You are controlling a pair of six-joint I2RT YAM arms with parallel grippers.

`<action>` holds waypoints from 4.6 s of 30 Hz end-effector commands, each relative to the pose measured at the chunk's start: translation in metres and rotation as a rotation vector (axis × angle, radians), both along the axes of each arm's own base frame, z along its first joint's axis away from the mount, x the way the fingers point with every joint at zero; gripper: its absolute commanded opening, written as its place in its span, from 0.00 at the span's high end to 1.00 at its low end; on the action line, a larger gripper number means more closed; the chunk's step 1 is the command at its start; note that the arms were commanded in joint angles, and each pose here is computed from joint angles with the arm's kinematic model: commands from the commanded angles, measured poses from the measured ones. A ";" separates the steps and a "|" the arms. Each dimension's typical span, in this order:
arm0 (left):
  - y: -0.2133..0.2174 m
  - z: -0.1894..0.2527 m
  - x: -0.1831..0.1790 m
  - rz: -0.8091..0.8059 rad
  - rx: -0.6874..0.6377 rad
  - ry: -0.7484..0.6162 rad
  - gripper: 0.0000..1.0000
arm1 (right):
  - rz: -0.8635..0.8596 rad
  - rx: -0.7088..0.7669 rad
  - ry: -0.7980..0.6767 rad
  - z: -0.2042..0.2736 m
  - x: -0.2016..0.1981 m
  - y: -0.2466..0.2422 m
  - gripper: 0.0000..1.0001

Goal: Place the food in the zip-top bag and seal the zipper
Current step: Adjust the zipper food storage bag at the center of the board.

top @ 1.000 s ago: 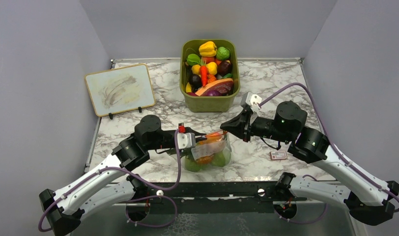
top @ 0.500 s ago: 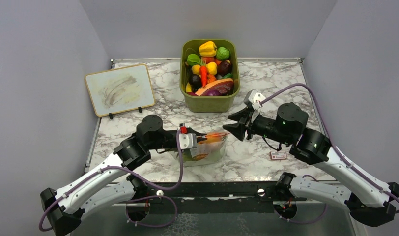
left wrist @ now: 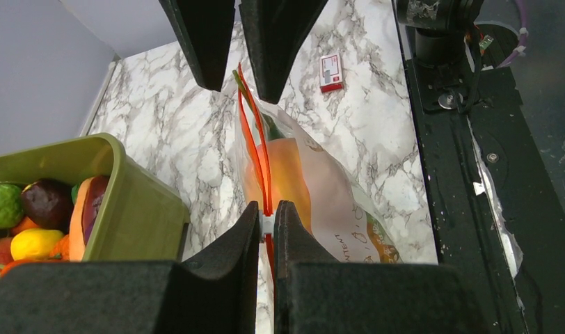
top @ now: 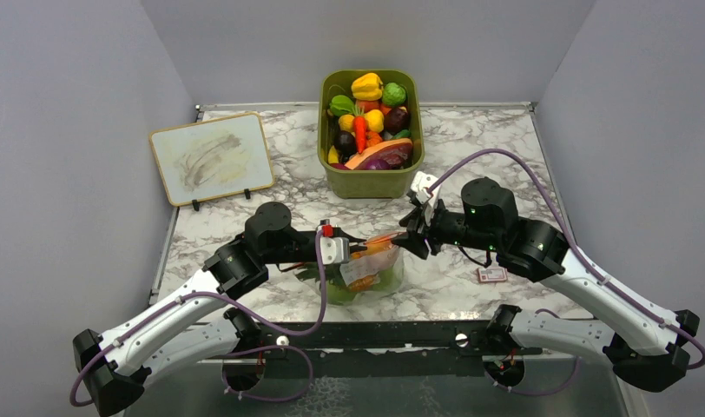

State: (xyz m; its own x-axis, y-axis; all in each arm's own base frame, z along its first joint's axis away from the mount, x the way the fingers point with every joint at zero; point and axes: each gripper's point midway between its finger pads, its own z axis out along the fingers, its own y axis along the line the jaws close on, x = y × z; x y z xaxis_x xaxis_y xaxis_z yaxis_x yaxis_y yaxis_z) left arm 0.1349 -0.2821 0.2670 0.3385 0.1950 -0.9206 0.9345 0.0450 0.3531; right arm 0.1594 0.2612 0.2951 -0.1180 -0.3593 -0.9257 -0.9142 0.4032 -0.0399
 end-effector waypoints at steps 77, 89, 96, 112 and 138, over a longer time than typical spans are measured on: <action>-0.003 0.012 0.001 0.010 -0.089 -0.025 1.00 | -0.236 0.381 0.103 0.019 -0.028 -0.056 0.99; -0.002 0.015 -0.001 0.014 -0.105 -0.013 1.00 | -0.151 0.218 0.236 -0.022 -0.032 -0.026 0.99; -0.001 0.010 0.000 0.019 -0.094 -0.010 1.00 | -0.295 0.220 0.118 0.006 -0.011 -0.053 0.99; -0.003 0.008 -0.001 0.015 -0.108 0.013 1.00 | 0.093 0.210 0.213 -0.012 -0.035 0.026 0.99; -0.006 0.009 -0.005 -0.019 -0.105 0.008 1.00 | -0.017 0.105 0.220 -0.015 -0.024 0.008 0.64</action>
State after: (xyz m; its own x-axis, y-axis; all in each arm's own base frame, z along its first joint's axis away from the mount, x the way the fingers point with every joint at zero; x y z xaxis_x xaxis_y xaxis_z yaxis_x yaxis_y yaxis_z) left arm 0.1311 -0.2843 0.2537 0.2806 0.1591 -0.9465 0.9538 0.0645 0.2936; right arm 0.1469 0.2644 0.2924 -0.2878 -0.2361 -0.9281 -0.8765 0.4554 0.1560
